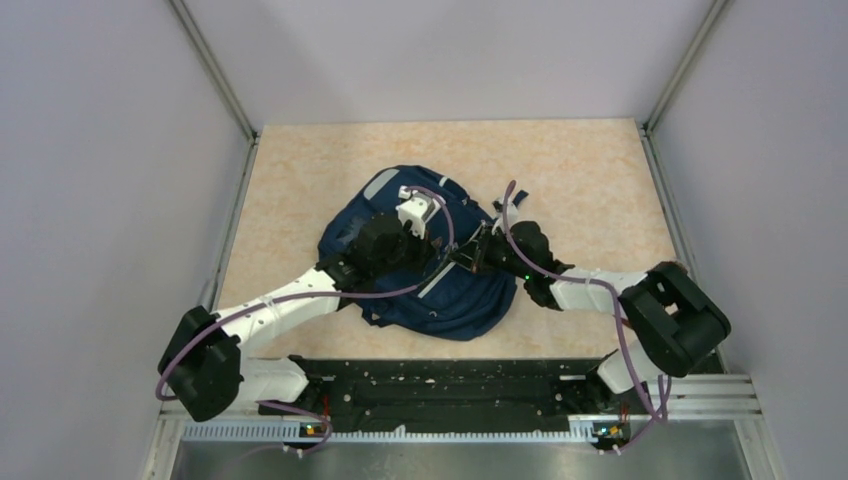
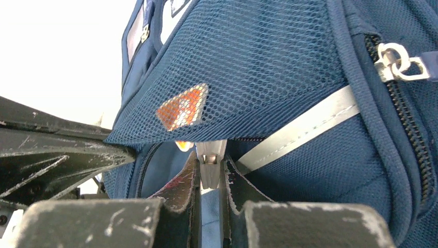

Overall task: Pack the student bag
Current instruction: Place the stationery in the student bag.

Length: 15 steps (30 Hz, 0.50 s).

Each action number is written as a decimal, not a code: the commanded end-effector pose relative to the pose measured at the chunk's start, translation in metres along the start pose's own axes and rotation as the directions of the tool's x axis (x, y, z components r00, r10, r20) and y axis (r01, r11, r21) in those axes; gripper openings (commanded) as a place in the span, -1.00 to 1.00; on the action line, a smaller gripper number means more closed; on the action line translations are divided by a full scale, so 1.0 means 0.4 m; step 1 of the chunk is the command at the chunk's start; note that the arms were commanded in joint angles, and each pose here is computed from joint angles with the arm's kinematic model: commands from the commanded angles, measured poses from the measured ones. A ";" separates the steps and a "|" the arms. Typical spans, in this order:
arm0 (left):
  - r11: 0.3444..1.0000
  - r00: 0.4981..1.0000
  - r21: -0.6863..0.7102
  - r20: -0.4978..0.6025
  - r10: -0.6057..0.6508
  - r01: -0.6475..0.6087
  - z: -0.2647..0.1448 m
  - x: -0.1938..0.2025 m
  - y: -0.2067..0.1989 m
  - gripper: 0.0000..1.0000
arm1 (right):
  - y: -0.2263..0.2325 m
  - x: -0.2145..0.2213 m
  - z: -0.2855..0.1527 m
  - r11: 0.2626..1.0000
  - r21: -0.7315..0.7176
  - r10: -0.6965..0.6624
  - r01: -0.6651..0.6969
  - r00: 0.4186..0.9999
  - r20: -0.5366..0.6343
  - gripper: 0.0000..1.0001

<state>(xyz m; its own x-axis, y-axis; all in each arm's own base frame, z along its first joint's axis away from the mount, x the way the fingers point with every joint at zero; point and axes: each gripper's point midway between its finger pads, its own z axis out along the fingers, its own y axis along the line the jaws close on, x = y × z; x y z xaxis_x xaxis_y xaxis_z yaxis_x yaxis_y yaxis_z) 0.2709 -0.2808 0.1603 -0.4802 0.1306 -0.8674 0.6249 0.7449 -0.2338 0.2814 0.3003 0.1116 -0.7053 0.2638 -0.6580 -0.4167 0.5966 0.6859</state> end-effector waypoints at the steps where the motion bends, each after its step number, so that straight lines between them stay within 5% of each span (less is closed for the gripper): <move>1: 0.990 0.979 0.141 0.200 -0.044 0.015 -0.040 -0.137 -0.070 -1.00 | -0.019 -0.005 0.025 0.996 0.038 0.076 -0.077 0.996 0.047 -1.00; 4: 0.985 0.980 0.170 0.192 -0.048 0.015 -0.035 -0.131 -0.076 -1.00 | -0.030 -0.026 0.033 0.997 0.040 0.067 -0.072 0.992 0.109 -1.00; 8: 0.983 0.984 0.181 0.169 -0.064 0.033 -0.029 -0.114 -0.075 -1.00 | 0.036 -0.094 0.045 0.991 -0.093 -0.072 0.096 0.968 0.239 -1.00; 15: 0.971 0.985 0.225 0.129 -0.114 0.083 -0.020 -0.096 -0.085 -1.00 | 0.049 -0.138 0.089 0.956 -0.115 -0.215 0.268 0.915 0.340 -0.96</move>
<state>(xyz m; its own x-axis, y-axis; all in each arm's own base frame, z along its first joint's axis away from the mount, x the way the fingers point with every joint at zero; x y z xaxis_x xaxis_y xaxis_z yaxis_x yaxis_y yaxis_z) 0.2751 -0.2795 0.1644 -0.5005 0.0538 -0.8640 0.6191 0.7199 -0.3138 0.3097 0.3161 0.1155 -0.5558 0.3331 -0.7616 -0.5404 0.5514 0.6356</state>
